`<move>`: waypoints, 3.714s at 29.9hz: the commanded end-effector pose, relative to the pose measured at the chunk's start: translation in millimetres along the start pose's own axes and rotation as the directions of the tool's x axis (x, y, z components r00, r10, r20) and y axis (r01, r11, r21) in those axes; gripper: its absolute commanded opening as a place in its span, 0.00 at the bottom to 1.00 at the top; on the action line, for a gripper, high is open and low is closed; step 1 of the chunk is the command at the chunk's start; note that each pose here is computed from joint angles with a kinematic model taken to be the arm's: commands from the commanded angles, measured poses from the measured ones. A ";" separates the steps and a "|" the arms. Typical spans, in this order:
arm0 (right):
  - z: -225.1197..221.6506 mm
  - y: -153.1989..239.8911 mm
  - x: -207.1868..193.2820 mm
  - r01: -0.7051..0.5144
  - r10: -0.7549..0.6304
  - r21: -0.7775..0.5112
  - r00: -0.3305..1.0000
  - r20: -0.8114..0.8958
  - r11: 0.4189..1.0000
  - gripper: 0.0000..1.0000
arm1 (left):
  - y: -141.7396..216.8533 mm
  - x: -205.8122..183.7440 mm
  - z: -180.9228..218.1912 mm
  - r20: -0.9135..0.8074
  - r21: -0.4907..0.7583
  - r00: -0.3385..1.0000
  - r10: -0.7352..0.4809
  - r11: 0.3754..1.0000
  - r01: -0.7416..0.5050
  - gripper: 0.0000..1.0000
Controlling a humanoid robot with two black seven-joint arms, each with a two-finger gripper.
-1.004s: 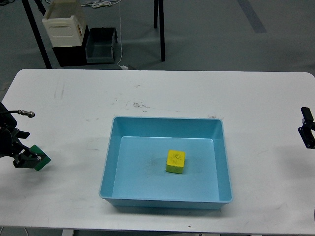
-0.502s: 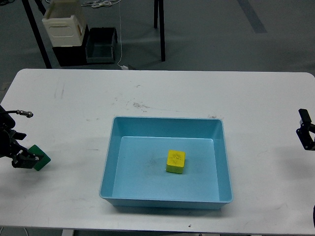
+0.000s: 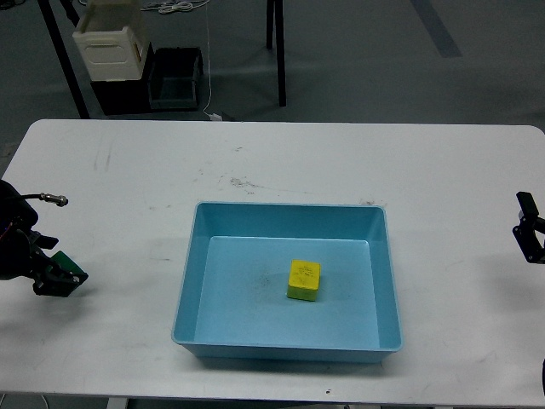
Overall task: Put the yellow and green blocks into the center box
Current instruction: 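Close the left gripper on the green cube, then lift the green cube and carry it into the tub beside the yellow cube, then release the green cube and raise the left gripper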
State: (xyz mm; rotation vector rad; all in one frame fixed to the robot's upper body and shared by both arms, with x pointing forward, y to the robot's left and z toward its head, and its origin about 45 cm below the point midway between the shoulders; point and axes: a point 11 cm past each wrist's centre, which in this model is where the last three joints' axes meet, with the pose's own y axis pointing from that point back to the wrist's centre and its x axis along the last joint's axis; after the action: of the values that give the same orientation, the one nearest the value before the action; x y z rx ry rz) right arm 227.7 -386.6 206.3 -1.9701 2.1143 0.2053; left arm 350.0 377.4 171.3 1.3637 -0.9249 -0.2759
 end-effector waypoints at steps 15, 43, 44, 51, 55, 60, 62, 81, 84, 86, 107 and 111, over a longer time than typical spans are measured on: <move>1.7 3.4 3.8 -0.023 0.023 -0.007 1.000 -0.007 1.000 1.00 | -13.4 -2.1 2.8 0.008 -0.006 1.000 -0.022 1.000 0.022 0.71; 5.7 7.4 5.5 -0.045 0.045 -0.013 0.999 0.002 0.999 1.00 | 134.7 149.5 10.3 0.007 -0.054 0.906 0.424 0.904 -0.423 0.17; 5.6 7.4 5.7 -0.047 0.047 -0.012 0.999 0.003 0.999 1.00 | 135.2 154.8 24.3 0.031 -0.092 0.902 0.430 0.900 -0.426 0.17; 6.2 8.4 6.1 -0.051 0.051 -0.013 0.999 0.005 0.999 1.00 | 124.6 194.4 104.6 0.186 -0.283 0.904 0.384 0.902 -0.325 0.17; 6.6 7.4 5.0 -0.050 0.050 -0.009 0.999 0.008 0.999 1.00 | 112.1 220.6 141.3 0.304 -0.343 0.867 0.395 0.894 -0.287 0.17; 5.5 4.6 2.9 -0.047 0.047 0.001 0.999 0.015 0.999 1.00 | 83.6 237.1 183.8 0.405 -0.406 0.829 0.387 0.888 -0.216 0.19; 7.0 5.1 2.4 -0.051 0.051 0.000 0.998 0.022 0.999 1.00 | 68.3 240.9 188.2 0.428 -0.396 0.828 0.361 0.899 -0.187 0.19; 9.3 2.3 3.1 -0.055 0.055 0.000 0.998 0.027 0.998 1.00 | -22.8 220.0 177.1 0.427 -0.302 0.886 0.181 0.952 -0.049 0.30; 9.3 2.3 3.1 -0.055 0.055 0.000 0.998 0.027 0.998 1.00 | -31.2 209.0 179.8 0.412 -0.317 0.895 0.168 0.948 -0.032 0.40; 8.1 1.4 2.5 -0.054 0.054 0.006 0.998 0.029 0.999 1.00 | -35.3 203.6 181.5 0.402 -0.327 0.901 0.162 0.945 -0.025 0.47; -0.8 -9.8 -8.2 -0.007 0.006 0.040 0.999 0.037 0.999 1.00 | -3.9 240.2 191.2 0.002 -0.519 0.945 0.327 0.808 -0.279 1.00; -5.0 -18.7 -13.9 0.011 -0.014 0.062 0.999 0.043 0.998 1.00 | 17.3 247.6 174.9 -0.322 -0.567 0.885 0.336 0.680 -0.464 1.00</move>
State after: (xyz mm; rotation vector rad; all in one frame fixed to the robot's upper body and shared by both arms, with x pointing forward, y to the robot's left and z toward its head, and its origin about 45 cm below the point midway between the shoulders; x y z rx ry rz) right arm 239.8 -377.9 211.1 -1.9231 2.0758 0.1959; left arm 371.9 86.3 256.9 0.6417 -0.9632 -0.2354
